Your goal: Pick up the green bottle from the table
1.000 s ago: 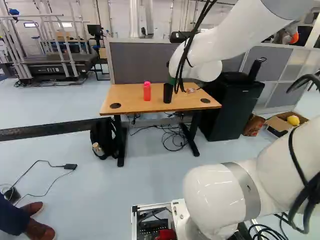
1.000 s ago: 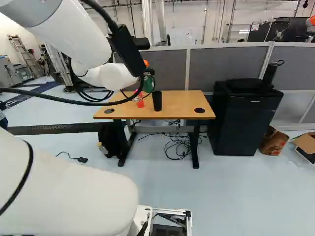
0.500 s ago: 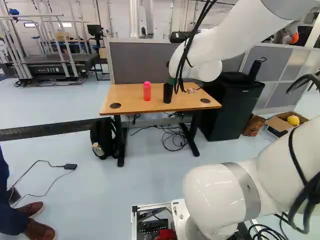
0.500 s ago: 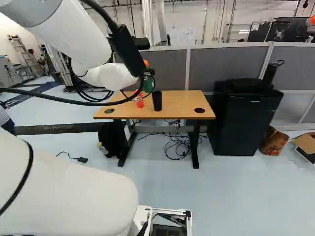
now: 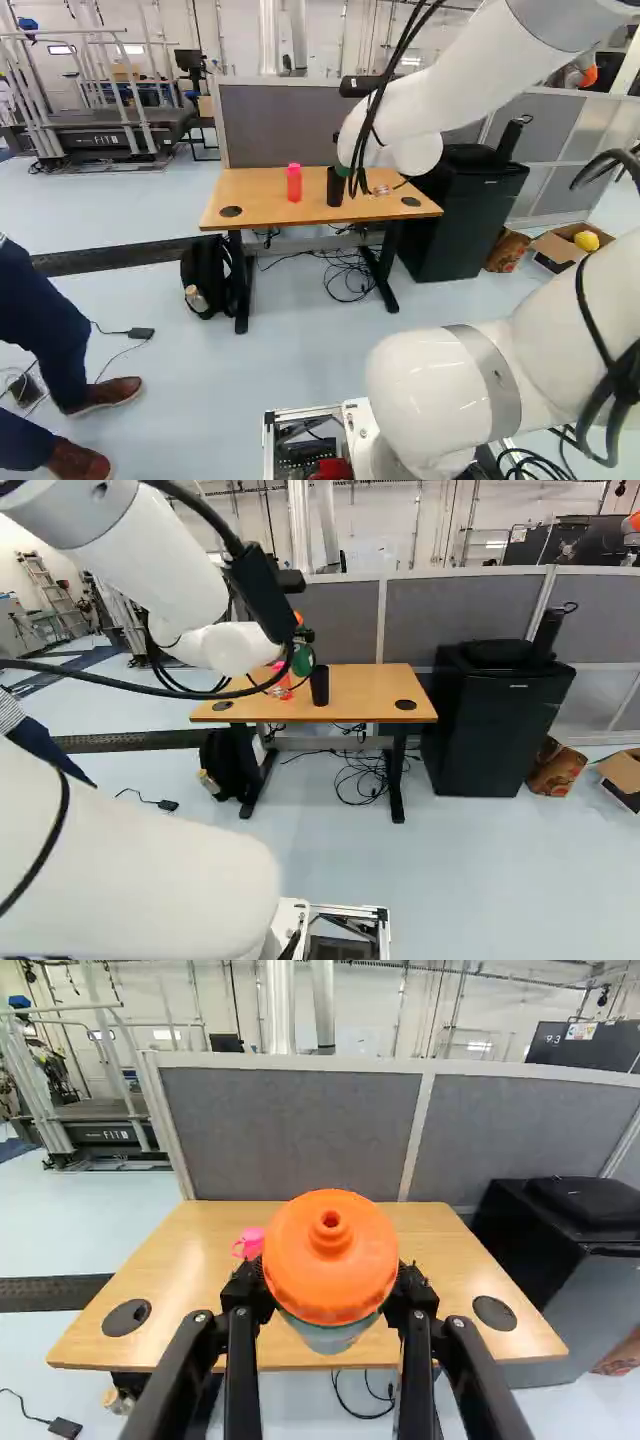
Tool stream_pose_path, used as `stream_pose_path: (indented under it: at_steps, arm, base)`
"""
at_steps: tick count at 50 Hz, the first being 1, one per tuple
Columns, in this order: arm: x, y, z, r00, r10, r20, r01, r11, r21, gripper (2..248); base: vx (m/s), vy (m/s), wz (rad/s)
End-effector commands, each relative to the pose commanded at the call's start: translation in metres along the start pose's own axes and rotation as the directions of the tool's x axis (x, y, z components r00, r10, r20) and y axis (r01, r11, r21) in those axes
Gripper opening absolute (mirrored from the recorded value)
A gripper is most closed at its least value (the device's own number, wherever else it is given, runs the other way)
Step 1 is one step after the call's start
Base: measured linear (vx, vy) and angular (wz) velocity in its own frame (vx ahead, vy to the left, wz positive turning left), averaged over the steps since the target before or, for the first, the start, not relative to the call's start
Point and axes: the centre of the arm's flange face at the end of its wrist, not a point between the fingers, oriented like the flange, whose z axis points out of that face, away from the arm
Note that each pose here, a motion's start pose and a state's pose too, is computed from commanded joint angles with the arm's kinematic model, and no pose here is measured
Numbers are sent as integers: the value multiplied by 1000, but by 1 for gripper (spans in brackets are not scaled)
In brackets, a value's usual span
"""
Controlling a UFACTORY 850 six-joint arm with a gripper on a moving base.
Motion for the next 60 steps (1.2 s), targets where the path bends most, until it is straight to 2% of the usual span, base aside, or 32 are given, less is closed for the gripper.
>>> stream_pose_path:
  at_steps: [15, 45, 60]
  arm:
    - [-34, 0, -5, 1000, 0, 24, 0, 1000, 0, 124]
    - [-127, 0, -35, 996, 0, 92, 0, 1000, -1, 124]
    - [-161, 0, -52, 993, 0, 119, 0, 1000, -1, 124]
  base:
    - [0, 0, 0]
    - [0, 0, 0]
    - [0, 0, 0]
